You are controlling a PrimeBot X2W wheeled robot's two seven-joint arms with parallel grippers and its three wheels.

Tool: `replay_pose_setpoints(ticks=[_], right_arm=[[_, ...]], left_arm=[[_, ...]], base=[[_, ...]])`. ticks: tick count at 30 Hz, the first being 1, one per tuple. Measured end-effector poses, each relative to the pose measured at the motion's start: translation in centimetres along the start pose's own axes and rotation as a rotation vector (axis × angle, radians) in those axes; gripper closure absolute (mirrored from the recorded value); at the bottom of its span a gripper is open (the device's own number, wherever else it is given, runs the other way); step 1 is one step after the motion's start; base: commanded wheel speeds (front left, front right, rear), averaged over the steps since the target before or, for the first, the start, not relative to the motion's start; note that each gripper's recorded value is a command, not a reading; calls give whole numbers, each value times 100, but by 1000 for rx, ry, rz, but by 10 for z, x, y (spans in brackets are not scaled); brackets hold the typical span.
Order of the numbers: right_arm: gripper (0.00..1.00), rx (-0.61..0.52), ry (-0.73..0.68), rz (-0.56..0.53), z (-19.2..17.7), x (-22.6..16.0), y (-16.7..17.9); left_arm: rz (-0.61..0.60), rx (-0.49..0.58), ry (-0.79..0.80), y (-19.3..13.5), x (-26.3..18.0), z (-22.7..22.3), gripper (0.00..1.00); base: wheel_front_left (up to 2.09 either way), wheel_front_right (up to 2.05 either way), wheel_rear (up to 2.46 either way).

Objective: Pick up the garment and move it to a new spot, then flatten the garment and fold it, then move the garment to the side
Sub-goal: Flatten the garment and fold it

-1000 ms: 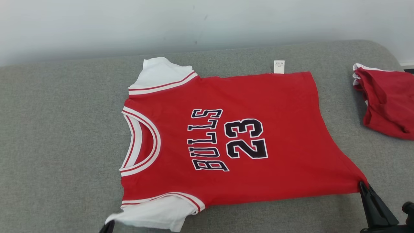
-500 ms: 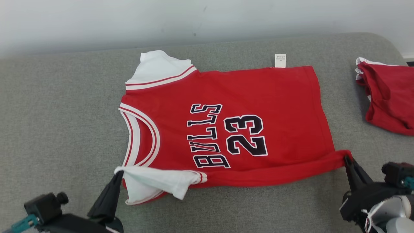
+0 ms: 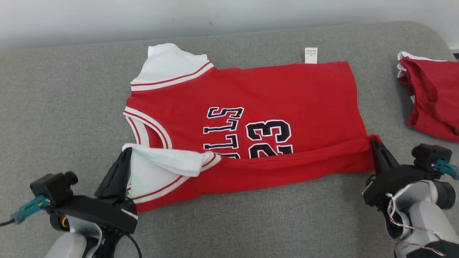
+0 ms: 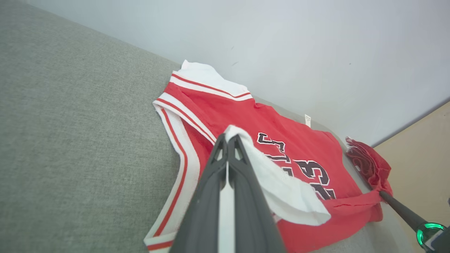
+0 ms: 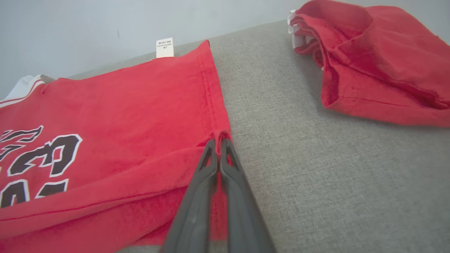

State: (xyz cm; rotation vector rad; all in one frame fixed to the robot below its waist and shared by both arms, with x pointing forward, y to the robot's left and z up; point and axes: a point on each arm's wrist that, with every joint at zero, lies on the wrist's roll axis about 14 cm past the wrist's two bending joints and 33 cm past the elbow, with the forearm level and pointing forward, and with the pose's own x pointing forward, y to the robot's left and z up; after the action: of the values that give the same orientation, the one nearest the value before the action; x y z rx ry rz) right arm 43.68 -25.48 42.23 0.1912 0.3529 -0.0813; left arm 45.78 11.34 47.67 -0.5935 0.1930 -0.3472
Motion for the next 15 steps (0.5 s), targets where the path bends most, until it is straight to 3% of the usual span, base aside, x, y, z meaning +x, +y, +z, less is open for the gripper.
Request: replay_pose_setpoints(ticks=[1,2,3,9,10,11,12,13,14,15], right_arm=[[89,3,-4,3,1,3,2],[58,5,-12,6,2,6,4],[0,6,-23,9,4,9,6],[0,-3,-160,40,27,19,18],[0,-3,-174,46,28,20,20],[0,-2,-177,50,26,20,21],[0,-1,-178,50,25,20,20],[0,-3,-183,51,24,20,20],[0,-5,-189,52,24,20,19],[0,-5,-195,51,25,19,18]], left_arm=[[-1,10,-4,1,3,1,100],[-1,15,-8,2,6,1,100],[2,18,-12,4,9,2,100],[4,32,-36,8,20,2,100],[9,33,-41,10,21,3,96],[14,35,-44,12,22,3,68],[17,40,-47,14,22,2,55],[23,43,-47,16,23,2,20],[29,53,-49,18,22,1,0],[33,58,-52,20,22,1,0]], base=[[0,0,0],[0,0,0],[0,0,0],[0,0,0],[0,0,0],[0,0,0],[0,0,0],[0,0,0],[0,0,0],[0,0,0]])
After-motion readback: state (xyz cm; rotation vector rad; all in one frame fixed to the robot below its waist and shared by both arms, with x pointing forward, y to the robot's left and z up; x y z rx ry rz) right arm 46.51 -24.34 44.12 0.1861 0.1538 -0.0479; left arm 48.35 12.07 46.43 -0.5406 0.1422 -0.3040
